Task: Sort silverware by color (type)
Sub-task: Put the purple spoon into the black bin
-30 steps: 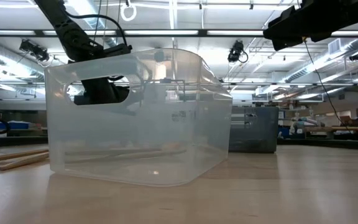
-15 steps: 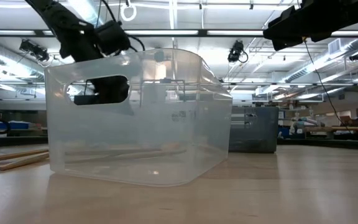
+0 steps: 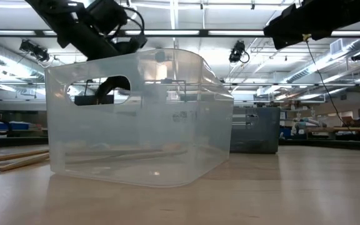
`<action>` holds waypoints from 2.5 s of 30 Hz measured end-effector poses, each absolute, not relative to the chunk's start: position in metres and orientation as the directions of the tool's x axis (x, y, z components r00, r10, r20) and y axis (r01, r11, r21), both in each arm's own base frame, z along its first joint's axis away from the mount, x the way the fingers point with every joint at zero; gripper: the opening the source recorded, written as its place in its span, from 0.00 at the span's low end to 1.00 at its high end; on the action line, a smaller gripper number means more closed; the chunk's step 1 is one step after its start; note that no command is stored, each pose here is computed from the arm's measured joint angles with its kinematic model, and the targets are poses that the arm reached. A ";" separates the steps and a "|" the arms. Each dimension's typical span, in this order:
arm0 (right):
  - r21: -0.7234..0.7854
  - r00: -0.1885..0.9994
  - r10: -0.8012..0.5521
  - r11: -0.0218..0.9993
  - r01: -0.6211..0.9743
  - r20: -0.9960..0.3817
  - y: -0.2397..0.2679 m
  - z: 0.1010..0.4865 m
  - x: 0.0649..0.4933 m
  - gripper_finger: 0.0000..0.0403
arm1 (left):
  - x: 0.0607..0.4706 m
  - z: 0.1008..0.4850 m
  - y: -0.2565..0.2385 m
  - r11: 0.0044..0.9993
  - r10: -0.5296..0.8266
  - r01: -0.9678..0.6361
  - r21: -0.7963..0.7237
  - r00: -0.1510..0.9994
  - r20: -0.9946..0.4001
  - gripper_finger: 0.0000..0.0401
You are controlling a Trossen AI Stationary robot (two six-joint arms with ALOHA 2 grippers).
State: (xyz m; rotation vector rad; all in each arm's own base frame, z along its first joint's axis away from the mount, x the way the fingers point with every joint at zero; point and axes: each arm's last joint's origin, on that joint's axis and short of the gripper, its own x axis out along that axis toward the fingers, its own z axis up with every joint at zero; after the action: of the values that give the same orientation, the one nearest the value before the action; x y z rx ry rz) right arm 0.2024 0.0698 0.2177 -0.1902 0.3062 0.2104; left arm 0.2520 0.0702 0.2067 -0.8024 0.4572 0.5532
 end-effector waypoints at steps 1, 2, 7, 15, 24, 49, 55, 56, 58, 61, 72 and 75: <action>-0.153 0.933 0.176 0.960 -0.233 -0.315 0.070 0.218 0.202 0.23 | 0.254 0.209 0.068 0.575 0.289 -0.603 -0.553 0.782 -0.552 0.03; -0.152 0.933 0.176 0.961 -0.232 -0.313 0.070 0.218 0.203 0.23 | 0.256 0.211 0.067 0.576 0.295 -0.590 -0.565 0.795 -0.530 0.03; -0.152 0.935 0.177 0.961 -0.232 -0.307 0.070 0.219 0.203 0.23 | 0.261 0.217 0.060 0.581 0.302 -0.549 -0.601 0.831 -0.467 0.03; -0.167 0.936 0.175 0.958 -0.234 -0.306 0.070 0.219 0.203 0.23 | 0.266 0.225 0.056 0.557 0.298 -0.518 -0.649 0.854 -0.426 0.03; -0.192 0.942 0.143 0.959 -0.207 -0.303 0.068 0.219 0.203 0.23 | 0.300 0.249 0.058 0.607 0.322 -0.495 -0.622 0.869 -0.377 0.03; -0.221 0.944 0.057 0.966 -0.134 -0.326 0.066 0.216 0.202 0.23 | 0.397 0.263 0.078 0.828 0.298 -0.454 -0.330 0.854 -0.427 0.03; -0.214 0.925 -0.214 0.965 0.151 -0.313 0.053 0.215 0.203 0.23 | 0.400 0.271 0.071 0.888 0.297 -0.395 -0.236 0.884 -0.360 0.03; -0.199 0.924 -0.225 0.965 0.168 -0.309 0.050 0.216 0.204 0.23 | 0.401 0.272 0.070 0.896 0.299 -0.387 -0.219 0.889 -0.345 0.03; -0.183 0.923 -0.235 0.966 0.185 -0.305 0.043 0.216 0.206 0.25 | 0.403 0.275 0.067 0.913 0.301 -0.366 -0.180 0.902 -0.311 0.03; -0.168 0.922 -0.256 0.962 0.214 -0.289 0.034 0.218 0.209 0.28 | 0.406 0.282 0.061 0.936 0.294 -0.330 -0.127 0.925 -0.240 0.03; -0.125 0.943 -0.268 0.961 0.248 -0.195 0.016 0.229 0.215 0.49 | 0.411 0.301 0.038 0.970 0.242 -0.241 0.028 0.969 -0.049 0.03; -0.114 0.958 -0.232 0.970 0.215 -0.169 0.015 0.232 0.216 0.50 | 0.412 0.304 0.033 0.971 0.231 -0.229 0.067 0.973 -0.014 0.03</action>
State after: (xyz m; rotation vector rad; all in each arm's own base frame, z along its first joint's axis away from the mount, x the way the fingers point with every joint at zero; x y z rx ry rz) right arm 0.2159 0.0149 0.2315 -0.0950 0.1825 -0.2273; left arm 0.4117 0.0329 0.3042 0.0653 0.0219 0.2322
